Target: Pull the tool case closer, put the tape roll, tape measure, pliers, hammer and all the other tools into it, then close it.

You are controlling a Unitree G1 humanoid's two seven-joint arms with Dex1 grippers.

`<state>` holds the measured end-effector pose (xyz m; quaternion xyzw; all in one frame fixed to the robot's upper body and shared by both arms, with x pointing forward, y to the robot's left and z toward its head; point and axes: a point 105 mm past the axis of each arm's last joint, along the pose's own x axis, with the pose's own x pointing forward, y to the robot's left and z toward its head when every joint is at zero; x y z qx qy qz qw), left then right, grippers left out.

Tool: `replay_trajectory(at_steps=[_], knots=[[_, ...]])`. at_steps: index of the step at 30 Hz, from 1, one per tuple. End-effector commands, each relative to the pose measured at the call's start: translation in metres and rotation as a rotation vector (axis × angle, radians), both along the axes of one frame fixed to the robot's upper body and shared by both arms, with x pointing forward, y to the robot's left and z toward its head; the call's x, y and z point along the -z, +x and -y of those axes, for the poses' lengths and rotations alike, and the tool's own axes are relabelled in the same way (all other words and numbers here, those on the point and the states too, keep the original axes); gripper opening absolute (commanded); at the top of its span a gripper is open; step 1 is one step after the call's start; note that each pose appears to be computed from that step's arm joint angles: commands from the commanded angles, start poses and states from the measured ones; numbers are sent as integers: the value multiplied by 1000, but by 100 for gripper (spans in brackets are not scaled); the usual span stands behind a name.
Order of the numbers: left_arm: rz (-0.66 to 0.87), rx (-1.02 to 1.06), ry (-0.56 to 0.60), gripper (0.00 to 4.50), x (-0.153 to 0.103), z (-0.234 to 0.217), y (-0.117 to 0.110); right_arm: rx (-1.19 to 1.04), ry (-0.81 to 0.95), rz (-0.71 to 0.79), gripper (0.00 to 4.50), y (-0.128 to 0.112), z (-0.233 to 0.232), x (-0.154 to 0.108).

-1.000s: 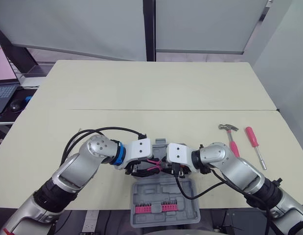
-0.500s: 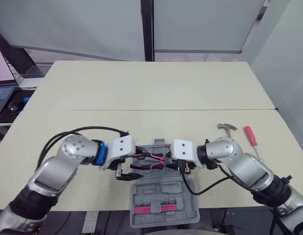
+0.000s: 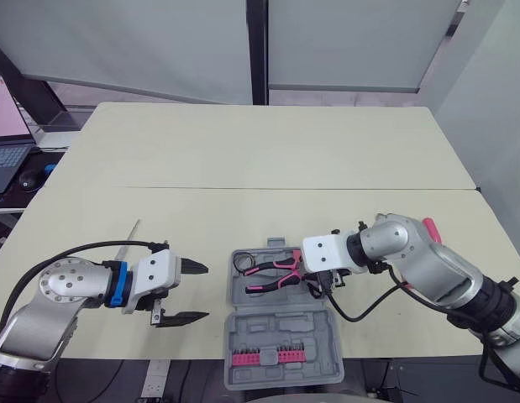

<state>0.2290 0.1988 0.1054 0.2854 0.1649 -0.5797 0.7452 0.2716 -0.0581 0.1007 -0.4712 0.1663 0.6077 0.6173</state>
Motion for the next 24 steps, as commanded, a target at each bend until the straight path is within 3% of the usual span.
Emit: replay_trajectory(at_steps=[1, 14, 24], knots=[[44, -6, -17, 450, -6, -2, 2, -18, -1, 31, 152, 1, -9, -2], [57, -6, 3, 450, 1, -1, 4, 15, -15, -2, 152, 8, -29, 29], [65, -2, -5, 450, 1, 7, 5, 28, -7, -40, 152, 6, -32, 38]])
